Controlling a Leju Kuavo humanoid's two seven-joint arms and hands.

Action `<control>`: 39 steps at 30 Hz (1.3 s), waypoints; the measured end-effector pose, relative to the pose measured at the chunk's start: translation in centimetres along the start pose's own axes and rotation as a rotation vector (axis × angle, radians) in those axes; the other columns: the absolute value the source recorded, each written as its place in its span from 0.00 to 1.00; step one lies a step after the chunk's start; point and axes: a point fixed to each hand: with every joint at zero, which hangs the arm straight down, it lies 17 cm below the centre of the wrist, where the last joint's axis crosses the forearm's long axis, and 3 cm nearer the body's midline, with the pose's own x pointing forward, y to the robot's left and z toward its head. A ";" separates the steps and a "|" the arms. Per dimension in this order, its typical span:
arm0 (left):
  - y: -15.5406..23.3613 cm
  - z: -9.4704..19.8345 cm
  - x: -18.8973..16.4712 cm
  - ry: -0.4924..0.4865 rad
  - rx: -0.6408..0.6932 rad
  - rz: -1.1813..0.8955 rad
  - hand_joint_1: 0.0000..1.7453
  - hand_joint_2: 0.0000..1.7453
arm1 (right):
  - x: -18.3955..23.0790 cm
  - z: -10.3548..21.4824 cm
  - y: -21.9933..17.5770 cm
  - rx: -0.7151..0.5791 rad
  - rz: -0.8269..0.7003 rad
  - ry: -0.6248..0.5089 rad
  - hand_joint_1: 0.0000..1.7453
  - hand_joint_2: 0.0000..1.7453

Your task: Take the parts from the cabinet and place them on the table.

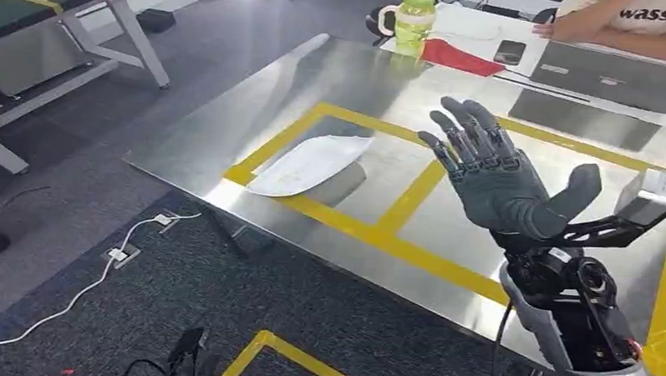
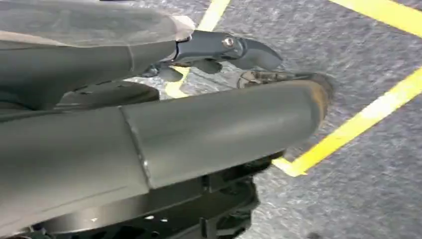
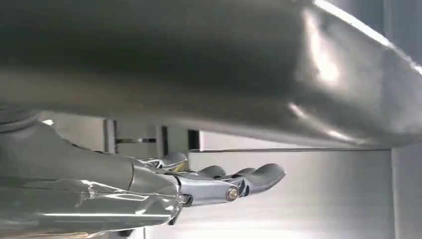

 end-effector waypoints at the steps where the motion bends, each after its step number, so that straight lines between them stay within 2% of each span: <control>1: -0.1 0.0 -0.1 0.003 -0.001 -0.002 0.00 0.00 | 0.0 0.0 0.0 0.001 0.001 0.000 0.00 0.00; 19: -0.5 0.1 -0.1 0.004 -0.012 -0.016 0.00 0.00 | 0.2 0.5 -0.3 -0.020 0.011 0.002 0.00 0.00; 39: -1.2 0.2 0.0 0.004 -0.023 -0.013 0.00 0.00 | 0.6 -0.6 0.3 0.009 0.008 -0.009 0.00 0.00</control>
